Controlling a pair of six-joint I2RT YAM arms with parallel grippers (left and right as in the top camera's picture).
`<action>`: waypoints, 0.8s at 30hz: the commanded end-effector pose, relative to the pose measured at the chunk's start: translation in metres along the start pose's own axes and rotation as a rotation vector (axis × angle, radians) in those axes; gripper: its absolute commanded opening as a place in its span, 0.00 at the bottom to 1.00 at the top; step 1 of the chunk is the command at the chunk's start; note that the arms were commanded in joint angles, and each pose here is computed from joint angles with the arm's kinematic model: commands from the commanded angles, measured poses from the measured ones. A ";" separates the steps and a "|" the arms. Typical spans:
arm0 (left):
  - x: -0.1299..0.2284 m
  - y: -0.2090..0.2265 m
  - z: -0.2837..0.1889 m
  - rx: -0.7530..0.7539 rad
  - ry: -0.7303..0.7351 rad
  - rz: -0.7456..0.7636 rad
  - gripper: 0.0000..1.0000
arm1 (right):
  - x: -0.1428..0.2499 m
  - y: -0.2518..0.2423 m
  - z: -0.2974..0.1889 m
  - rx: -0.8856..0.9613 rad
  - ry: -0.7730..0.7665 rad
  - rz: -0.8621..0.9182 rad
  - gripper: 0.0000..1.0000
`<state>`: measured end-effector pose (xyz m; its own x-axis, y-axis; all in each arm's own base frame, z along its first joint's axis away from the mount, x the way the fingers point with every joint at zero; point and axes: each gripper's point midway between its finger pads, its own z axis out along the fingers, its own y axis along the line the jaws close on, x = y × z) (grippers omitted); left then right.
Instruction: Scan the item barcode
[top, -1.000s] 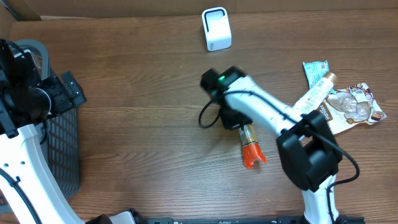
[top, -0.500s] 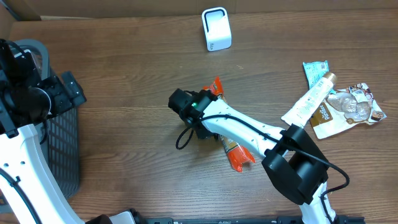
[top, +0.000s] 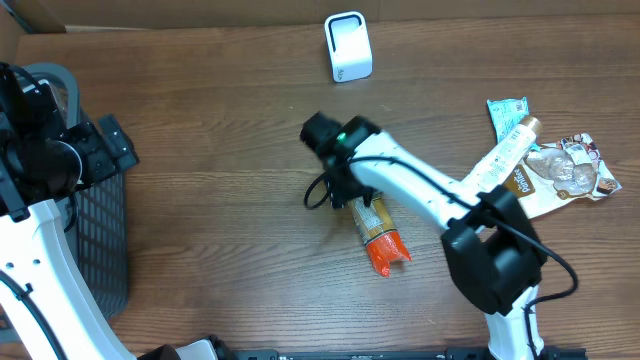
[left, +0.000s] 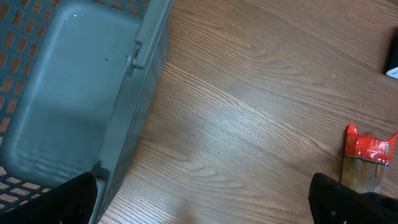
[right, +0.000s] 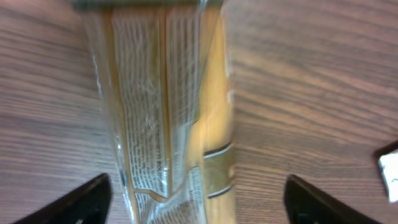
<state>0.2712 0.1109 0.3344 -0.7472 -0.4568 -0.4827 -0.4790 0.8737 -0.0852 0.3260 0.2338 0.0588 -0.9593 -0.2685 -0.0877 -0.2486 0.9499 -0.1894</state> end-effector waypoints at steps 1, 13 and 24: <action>0.000 -0.001 -0.001 0.007 -0.005 0.014 1.00 | -0.011 -0.001 -0.031 -0.196 -0.014 -0.070 0.93; 0.000 -0.001 -0.001 0.007 -0.005 0.014 1.00 | 0.022 0.019 0.025 -0.508 0.150 -0.171 0.85; -0.001 -0.001 -0.001 0.007 -0.005 0.014 0.99 | 0.022 0.037 0.035 -0.621 0.121 -0.165 0.34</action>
<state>0.2711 0.1108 0.3344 -0.7474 -0.4569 -0.4824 -0.4791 0.8736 -0.0852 0.3084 0.2498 0.0170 -0.9025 -0.4307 -0.0050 -0.4052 0.8450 0.3490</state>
